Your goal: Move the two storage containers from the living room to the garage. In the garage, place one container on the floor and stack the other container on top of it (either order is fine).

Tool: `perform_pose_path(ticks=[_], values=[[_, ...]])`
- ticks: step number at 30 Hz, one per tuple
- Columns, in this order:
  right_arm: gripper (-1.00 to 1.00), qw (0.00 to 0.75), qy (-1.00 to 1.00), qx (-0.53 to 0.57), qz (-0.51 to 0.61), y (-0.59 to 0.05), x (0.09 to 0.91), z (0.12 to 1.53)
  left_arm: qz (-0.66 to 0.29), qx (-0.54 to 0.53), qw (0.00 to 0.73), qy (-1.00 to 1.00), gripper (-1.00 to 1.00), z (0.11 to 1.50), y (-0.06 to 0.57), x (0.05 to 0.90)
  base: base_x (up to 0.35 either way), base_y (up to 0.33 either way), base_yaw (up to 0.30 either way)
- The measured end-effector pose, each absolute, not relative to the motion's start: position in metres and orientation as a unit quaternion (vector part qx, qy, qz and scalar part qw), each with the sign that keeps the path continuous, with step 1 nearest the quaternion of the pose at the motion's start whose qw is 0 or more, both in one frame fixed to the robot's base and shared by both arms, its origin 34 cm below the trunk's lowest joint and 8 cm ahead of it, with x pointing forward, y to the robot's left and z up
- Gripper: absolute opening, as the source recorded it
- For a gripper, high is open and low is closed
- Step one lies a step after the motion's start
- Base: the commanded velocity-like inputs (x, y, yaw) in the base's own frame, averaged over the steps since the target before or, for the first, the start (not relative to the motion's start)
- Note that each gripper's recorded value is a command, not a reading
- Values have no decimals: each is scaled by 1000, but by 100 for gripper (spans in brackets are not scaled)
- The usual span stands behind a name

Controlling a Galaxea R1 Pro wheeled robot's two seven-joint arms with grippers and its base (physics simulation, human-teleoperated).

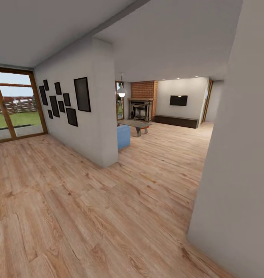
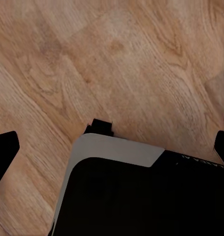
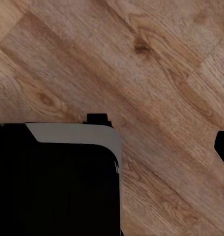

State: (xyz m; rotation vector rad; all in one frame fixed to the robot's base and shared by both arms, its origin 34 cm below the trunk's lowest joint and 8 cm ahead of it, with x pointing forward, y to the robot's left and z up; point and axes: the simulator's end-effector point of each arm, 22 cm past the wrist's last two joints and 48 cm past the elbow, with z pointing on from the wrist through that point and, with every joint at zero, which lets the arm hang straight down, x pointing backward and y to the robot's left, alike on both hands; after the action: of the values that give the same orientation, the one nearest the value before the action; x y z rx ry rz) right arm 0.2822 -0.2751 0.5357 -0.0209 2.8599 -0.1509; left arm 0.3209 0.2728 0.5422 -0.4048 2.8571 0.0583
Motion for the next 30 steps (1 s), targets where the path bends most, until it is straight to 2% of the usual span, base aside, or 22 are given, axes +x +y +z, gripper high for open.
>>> perform_pose_path(ticks=[16,30], values=[[100,138,989,-37,-46,-264,283,535,15,-139,123,982,100,542,273,320,325,1,0],[100,142,987,-63,-43,-259,285,536,16,-147,126,981,100,542,274,321,325,57,0]])
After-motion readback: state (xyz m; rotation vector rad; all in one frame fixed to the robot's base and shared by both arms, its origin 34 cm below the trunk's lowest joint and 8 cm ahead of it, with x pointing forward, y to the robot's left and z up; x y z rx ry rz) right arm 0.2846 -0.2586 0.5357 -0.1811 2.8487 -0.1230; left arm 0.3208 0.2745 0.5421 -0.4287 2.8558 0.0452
